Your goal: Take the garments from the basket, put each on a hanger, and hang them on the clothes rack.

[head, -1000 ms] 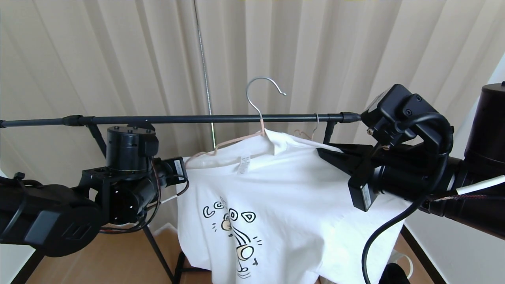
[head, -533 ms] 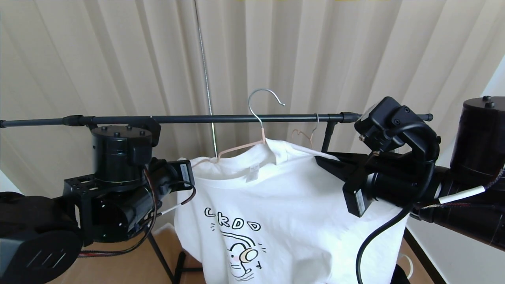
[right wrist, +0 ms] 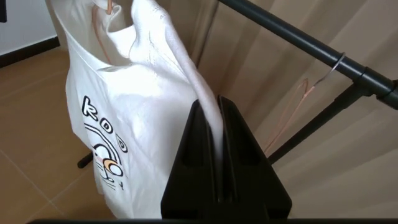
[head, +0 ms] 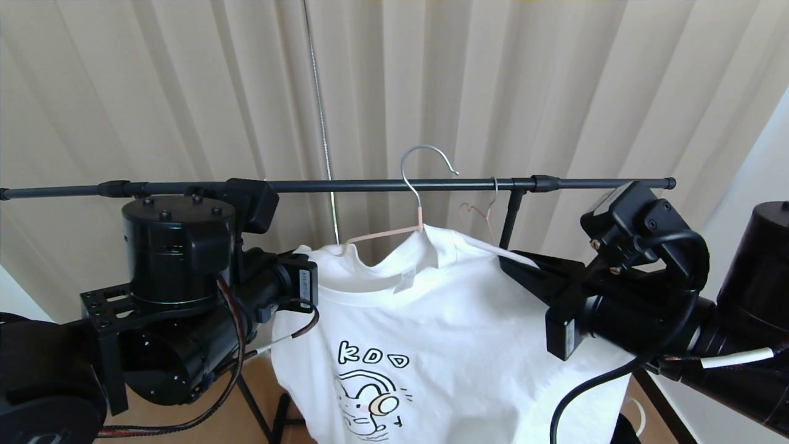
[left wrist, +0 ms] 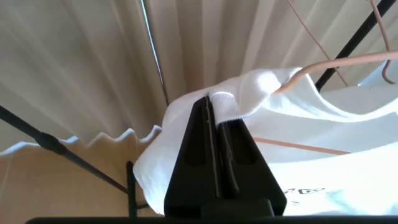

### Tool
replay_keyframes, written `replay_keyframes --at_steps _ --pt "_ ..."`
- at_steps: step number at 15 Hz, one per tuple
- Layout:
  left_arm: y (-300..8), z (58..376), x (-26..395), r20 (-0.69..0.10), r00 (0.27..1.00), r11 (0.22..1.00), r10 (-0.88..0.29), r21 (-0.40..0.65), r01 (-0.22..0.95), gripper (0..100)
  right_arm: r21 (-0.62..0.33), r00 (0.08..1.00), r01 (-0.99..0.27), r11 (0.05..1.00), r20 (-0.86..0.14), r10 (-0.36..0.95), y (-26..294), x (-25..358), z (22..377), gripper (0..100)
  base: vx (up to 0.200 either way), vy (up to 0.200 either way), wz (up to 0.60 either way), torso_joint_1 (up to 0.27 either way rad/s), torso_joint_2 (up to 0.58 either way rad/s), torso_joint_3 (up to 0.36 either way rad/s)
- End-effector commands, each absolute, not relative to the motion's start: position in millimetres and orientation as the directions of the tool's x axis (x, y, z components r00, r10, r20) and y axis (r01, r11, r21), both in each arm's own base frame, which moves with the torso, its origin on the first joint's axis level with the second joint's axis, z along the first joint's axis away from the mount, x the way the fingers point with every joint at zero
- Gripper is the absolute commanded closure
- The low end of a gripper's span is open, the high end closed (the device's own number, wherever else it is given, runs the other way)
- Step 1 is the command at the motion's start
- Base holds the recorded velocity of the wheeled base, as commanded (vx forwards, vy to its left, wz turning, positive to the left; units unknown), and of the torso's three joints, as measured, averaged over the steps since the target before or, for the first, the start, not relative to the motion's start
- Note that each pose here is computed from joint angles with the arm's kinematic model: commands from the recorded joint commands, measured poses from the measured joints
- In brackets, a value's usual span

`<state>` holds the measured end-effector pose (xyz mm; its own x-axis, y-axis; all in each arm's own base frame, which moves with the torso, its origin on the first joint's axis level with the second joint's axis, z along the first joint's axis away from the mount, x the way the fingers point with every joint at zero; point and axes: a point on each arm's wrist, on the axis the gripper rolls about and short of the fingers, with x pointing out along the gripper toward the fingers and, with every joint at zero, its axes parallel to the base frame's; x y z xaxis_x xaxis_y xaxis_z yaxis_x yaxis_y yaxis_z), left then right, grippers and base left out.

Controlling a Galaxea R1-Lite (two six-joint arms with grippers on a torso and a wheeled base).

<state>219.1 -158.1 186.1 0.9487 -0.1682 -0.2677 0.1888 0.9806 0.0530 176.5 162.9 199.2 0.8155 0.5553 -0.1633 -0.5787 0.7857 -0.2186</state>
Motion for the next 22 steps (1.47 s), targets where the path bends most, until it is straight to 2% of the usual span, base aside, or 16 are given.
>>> replay_keyframes --at_steps 1,8,14,17,22 --pt "-157.3 188.3 219.6 -0.260 0.952 0.980 -0.161 0.073 0.185 100 -0.218 0.803 -0.596 0.773 -0.172 0.570 152.4 164.7 189.7 100 0.000 0.000 0.00 0.000 0.00 0.000" --pt "-150.9 193.4 220.0 -0.245 0.959 0.977 -0.144 0.117 0.177 100 -0.189 0.735 -0.677 0.711 -0.124 0.667 123.3 145.6 195.3 100 0.000 0.000 0.00 0.000 0.00 0.000" --pt "-170.1 204.0 207.7 -0.213 0.948 0.952 -0.236 0.146 0.270 100 -0.122 0.741 -0.670 0.732 -0.159 0.652 130.8 155.1 188.2 100 0.000 0.000 0.00 0.000 0.00 0.000" --pt "-181.9 205.3 197.4 -0.209 0.933 0.930 -0.292 0.166 0.328 100 -0.103 0.766 -0.642 0.760 -0.125 0.631 135.9 162.4 186.5 100 0.000 0.000 0.00 0.000 0.00 0.000" --pt "-195.6 206.6 189.2 -0.205 0.915 0.909 -0.346 0.166 0.381 100 -0.067 0.752 -0.654 0.754 -0.174 0.636 144.6 167.5 173.1 100 0.000 0.000 0.00 0.000 0.00 0.000"
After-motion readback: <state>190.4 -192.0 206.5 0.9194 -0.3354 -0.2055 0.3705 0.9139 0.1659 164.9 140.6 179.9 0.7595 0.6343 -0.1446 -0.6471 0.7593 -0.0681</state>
